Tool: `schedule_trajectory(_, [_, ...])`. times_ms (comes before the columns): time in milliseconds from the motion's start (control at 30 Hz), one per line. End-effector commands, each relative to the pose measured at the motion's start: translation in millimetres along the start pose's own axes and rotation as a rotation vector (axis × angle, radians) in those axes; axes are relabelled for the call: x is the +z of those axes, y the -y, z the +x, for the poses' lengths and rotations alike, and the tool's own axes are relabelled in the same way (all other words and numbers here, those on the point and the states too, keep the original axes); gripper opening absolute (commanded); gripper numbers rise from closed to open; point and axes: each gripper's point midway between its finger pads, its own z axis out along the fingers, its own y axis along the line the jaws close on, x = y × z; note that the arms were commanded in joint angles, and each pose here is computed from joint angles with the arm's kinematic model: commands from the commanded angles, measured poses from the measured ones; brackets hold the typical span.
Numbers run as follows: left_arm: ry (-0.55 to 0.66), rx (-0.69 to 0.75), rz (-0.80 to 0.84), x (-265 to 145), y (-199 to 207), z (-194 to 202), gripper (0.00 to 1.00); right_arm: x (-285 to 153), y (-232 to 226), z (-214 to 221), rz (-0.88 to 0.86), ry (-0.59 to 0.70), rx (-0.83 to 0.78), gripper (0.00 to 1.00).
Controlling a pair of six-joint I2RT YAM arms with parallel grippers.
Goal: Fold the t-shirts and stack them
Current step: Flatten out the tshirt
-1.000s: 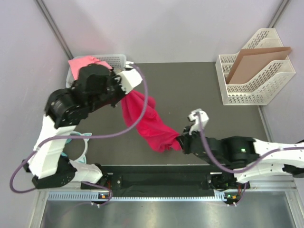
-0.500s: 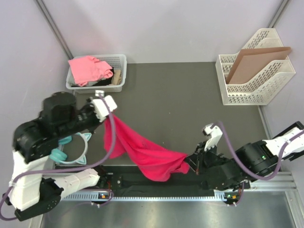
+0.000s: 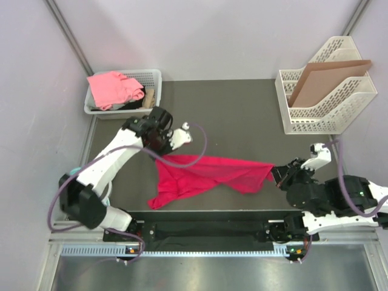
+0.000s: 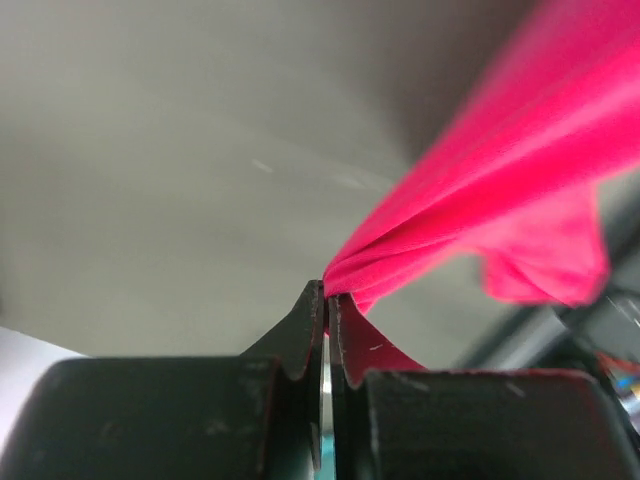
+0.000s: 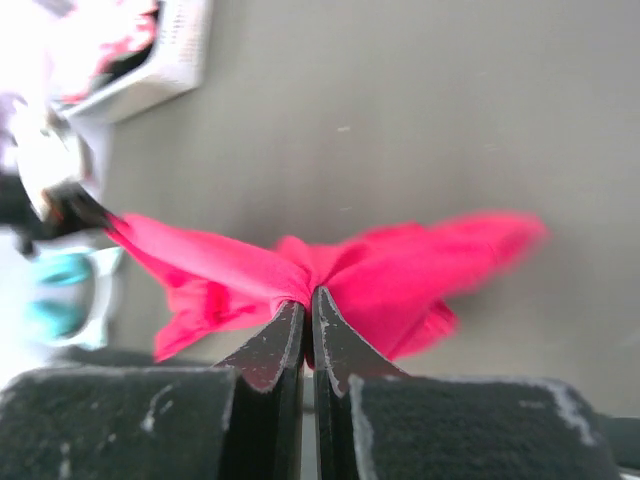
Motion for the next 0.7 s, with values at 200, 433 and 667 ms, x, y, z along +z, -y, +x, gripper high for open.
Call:
schedule_trajectory(200, [0.115, -0.084, -0.055, 7.0, -81.8, -50.6, 0.0, 60.6, 60.7, 13.7, 0.416, 0.002, -0.376, 0.0])
schedule_trajectory(433, [0.272, -0.237, -0.241, -3.9, -95.7, -58.8, 0.0, 148.7, 85.4, -19.6, 0.422, -0.097, -0.342, 0.0])
schedule_trajectory(667, [0.248, -0.395, -0.349, 47.7, -139.3, -47.4, 0.0, 210.1, 113.4, -60.2, 0.501, -0.113, -0.274, 0.0])
